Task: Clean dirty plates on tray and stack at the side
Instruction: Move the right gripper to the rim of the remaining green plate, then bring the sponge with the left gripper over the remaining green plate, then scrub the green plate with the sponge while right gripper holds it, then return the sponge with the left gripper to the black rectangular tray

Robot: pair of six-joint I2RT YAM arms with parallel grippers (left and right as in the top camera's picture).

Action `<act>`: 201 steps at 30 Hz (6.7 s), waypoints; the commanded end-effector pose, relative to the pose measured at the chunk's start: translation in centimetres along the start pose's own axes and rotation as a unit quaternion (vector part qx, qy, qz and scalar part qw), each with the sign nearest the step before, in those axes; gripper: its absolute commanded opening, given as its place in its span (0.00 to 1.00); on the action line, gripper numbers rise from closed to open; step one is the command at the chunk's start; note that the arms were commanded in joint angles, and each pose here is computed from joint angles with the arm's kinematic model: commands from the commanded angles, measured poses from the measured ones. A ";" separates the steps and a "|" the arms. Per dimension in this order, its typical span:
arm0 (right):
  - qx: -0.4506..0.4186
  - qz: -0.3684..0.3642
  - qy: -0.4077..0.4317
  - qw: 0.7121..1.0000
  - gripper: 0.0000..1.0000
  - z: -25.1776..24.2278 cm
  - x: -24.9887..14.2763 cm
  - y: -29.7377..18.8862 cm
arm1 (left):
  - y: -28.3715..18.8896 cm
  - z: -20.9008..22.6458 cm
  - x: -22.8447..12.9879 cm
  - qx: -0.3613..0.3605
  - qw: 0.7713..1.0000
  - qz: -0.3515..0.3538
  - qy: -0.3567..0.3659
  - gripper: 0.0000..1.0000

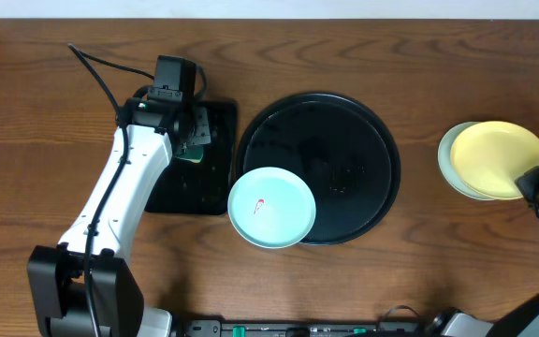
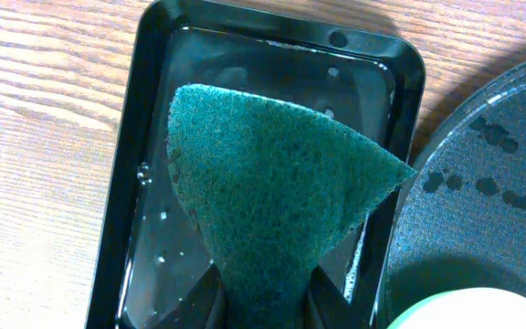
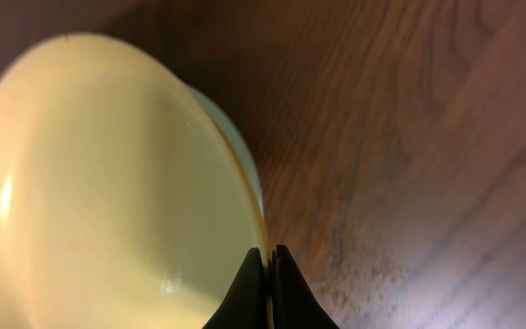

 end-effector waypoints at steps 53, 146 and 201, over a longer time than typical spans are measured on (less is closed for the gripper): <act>0.211 0.355 -0.410 0.813 0.05 18.6 -35.5 -5.1 | 0.4 0.4 -0.2 0.009 1.000 0.007 -0.006 0.10; 0.112 0.114 -0.454 0.877 0.01 19.6 -25.7 -0.1 | 10.9 -27.5 -13.1 -0.260 0.954 0.138 0.056 0.08; 0.083 0.110 -0.460 0.877 0.01 18.6 -25.3 0.1 | 0.2 -8.1 -0.8 0.080 0.992 0.016 0.100 0.13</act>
Point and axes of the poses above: each gripper's point midway between its finger pads, its own y axis out along the fingers, its own z axis along the line the jaws close on, x = y × z, the point moved 3 cm from there along -y, back along the fingers
